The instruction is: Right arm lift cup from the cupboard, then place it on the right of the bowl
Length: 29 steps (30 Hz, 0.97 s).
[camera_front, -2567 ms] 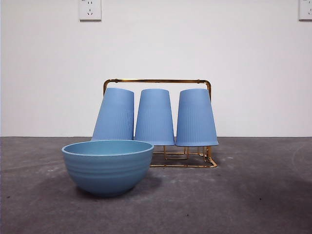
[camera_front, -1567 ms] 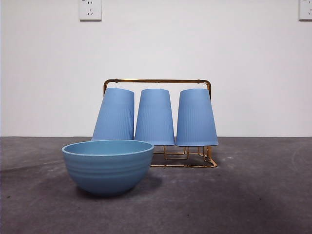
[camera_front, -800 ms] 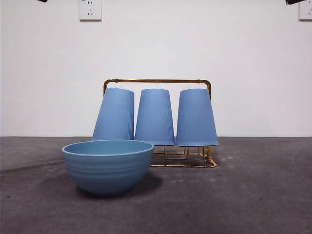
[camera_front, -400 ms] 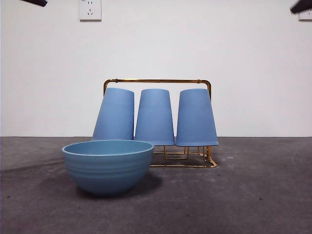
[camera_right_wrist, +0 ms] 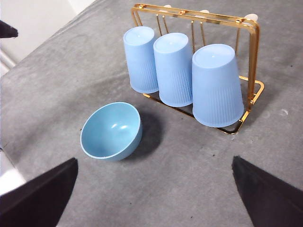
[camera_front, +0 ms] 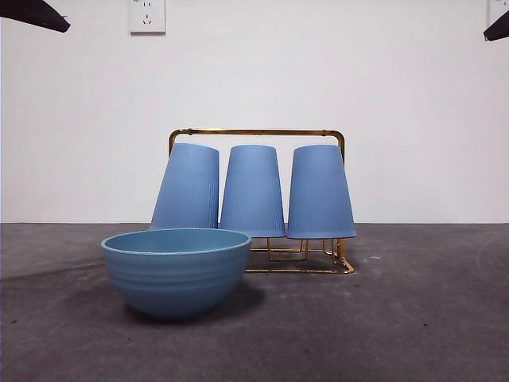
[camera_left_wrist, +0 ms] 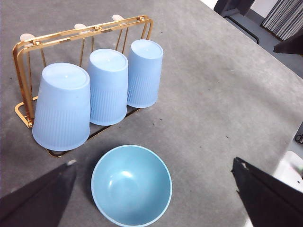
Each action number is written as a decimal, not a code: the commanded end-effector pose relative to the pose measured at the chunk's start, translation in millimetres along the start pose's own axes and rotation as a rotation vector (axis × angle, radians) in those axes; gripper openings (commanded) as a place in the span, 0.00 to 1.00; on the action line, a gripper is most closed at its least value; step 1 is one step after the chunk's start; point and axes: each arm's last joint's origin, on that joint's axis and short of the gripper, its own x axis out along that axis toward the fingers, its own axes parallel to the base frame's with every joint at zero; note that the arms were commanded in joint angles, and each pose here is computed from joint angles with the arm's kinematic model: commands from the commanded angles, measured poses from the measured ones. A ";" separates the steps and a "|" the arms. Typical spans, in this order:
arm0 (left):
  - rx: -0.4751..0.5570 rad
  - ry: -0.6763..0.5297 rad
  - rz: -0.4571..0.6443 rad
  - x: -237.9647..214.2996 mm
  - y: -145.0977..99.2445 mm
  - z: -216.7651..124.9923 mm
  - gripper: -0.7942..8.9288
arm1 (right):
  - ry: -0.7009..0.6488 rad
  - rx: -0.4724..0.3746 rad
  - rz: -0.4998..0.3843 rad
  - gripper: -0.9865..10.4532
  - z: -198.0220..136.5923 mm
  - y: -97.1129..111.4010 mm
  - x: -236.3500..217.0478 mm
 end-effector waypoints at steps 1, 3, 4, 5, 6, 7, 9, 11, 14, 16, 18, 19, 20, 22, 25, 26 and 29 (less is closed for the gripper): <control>0.014 -0.020 -0.007 -1.7 -1.9 6.5 0.63 | -0.009 0.009 0.012 0.55 6.4 1.7 2.0; 0.014 -0.020 -0.007 -1.7 -1.9 6.5 0.63 | 0.008 0.019 0.019 0.55 9.0 1.1 6.6; 0.015 -0.021 -0.007 -1.7 -1.9 6.5 0.63 | 0.022 0.028 0.009 0.55 11.8 0.2 10.8; 0.015 -0.021 -0.007 -1.7 -1.9 6.5 0.63 | 0.034 0.032 -0.002 0.55 14.3 -0.7 14.6; 0.014 -0.020 -0.007 -1.7 -1.9 6.5 0.63 | 0.047 0.034 -0.014 0.55 17.0 -1.5 18.7; 0.014 -0.019 -0.008 -1.7 -1.9 6.4 0.63 | 0.067 0.034 -0.024 0.55 20.9 -2.6 25.0; 0.014 -0.019 -0.008 -1.7 -1.9 6.3 0.63 | 0.099 0.035 -0.034 0.55 27.6 -4.1 35.7; 0.013 -0.019 -0.008 -1.7 -1.9 6.3 0.63 | 0.140 0.034 -0.051 0.55 35.8 -5.9 50.1; 0.012 -0.018 -0.008 -1.7 -1.9 6.2 0.63 | 0.194 0.028 -0.075 0.55 48.9 -8.2 73.7; 0.011 -0.016 -0.008 -1.7 -1.9 6.0 0.63 | 0.228 0.022 -0.098 0.55 58.4 -10.0 91.0; 0.010 -0.015 -0.008 -1.7 -1.9 5.9 0.63 | 0.268 0.018 -0.127 0.55 69.4 -12.8 109.9; 0.010 -0.015 -0.008 -1.7 -1.9 5.9 0.63 | 0.294 0.015 -0.152 0.55 76.8 -15.0 123.1; 0.010 -0.014 -0.008 -1.7 -1.9 5.8 0.63 | 0.316 0.010 -0.174 0.55 82.4 -16.5 134.0; 0.009 -0.014 -0.008 -1.7 -1.9 5.8 0.63 | 0.365 0.000 -0.227 0.55 92.9 -20.4 157.1; 0.008 -0.012 -0.008 -1.6 -1.8 5.6 0.63 | 0.418 -0.008 -0.261 0.55 101.3 -25.4 185.4; 0.007 -0.009 -0.008 -1.6 -1.8 5.3 0.63 | 0.432 -0.005 -0.261 0.55 102.6 -27.7 195.1; 0.003 -0.003 -0.008 -1.6 -1.8 4.6 0.63 | 0.461 -0.011 -0.289 0.55 102.4 -33.3 214.6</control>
